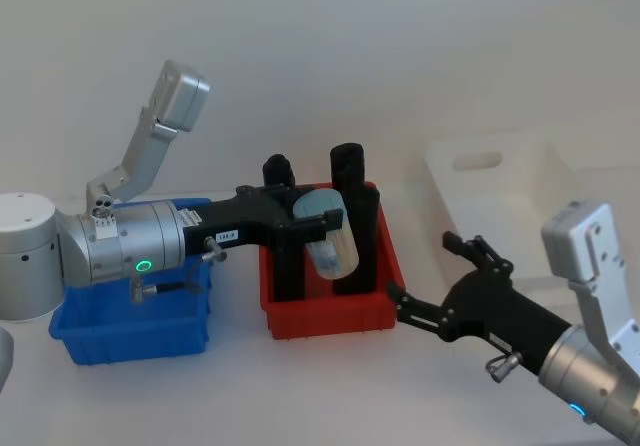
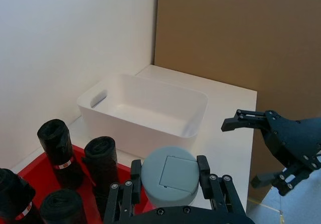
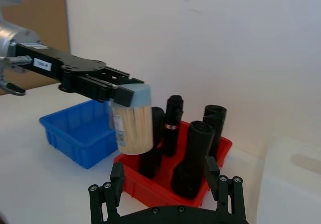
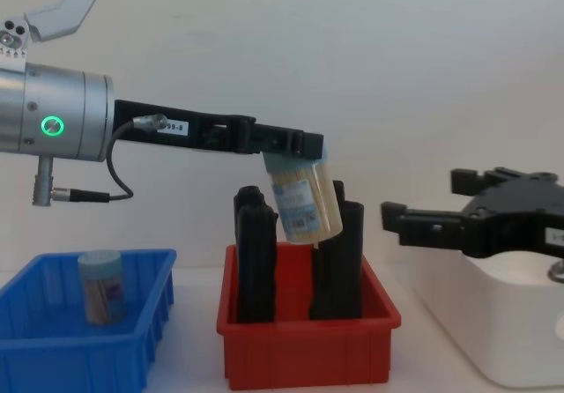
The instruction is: Pick the cotton swabs from the blue box and place them into the white box.
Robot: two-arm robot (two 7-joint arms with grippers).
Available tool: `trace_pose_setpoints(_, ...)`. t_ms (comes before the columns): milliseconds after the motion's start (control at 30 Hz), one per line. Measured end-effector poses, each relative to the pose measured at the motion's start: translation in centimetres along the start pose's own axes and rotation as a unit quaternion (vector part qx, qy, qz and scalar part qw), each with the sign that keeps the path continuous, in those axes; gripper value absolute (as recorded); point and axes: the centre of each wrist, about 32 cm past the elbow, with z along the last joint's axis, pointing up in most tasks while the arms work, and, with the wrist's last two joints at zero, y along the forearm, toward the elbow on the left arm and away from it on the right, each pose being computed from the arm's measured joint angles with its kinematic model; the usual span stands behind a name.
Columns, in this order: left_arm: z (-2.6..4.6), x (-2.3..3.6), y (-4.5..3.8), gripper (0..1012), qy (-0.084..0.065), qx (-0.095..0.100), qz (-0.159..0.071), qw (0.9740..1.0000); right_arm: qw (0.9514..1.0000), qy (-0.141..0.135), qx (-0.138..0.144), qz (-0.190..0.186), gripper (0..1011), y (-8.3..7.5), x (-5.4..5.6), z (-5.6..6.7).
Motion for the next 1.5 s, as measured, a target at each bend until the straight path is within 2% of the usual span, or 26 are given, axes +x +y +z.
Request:
trace_pose_setpoints(67,-0.01,0.00,-0.01,666,0.000,0.000,0.000,1.0000,0.9997,-0.006,-0.004,0.024,1002,0.5,0.0,0.5)
trace_pose_setpoints(267,0.00,0.00,-0.05,666,0.000,0.000,-0.001,1.0000,0.9979,-0.011,-0.014,0.062,1002,1.7,0.1,1.3)
trace_pose_setpoints(600,0.00,0.00,-0.09,666,0.000,0.000,-0.002,1.0000,0.9953,-0.009,-0.038,0.089,1002,3.7,0.1,2.0)
trace_pose_setpoints(1100,0.00,0.01,-0.09,666,0.000,0.000,-0.002,1.0000,0.9957,-0.003,-0.063,0.069,1002,6.3,-0.4,2.2)
trace_pose_setpoints(1500,0.00,0.01,-0.09,666,0.000,0.000,-0.002,1.0000,0.9963,0.001,-0.069,0.052,1002,8.3,-1.2,2.3)
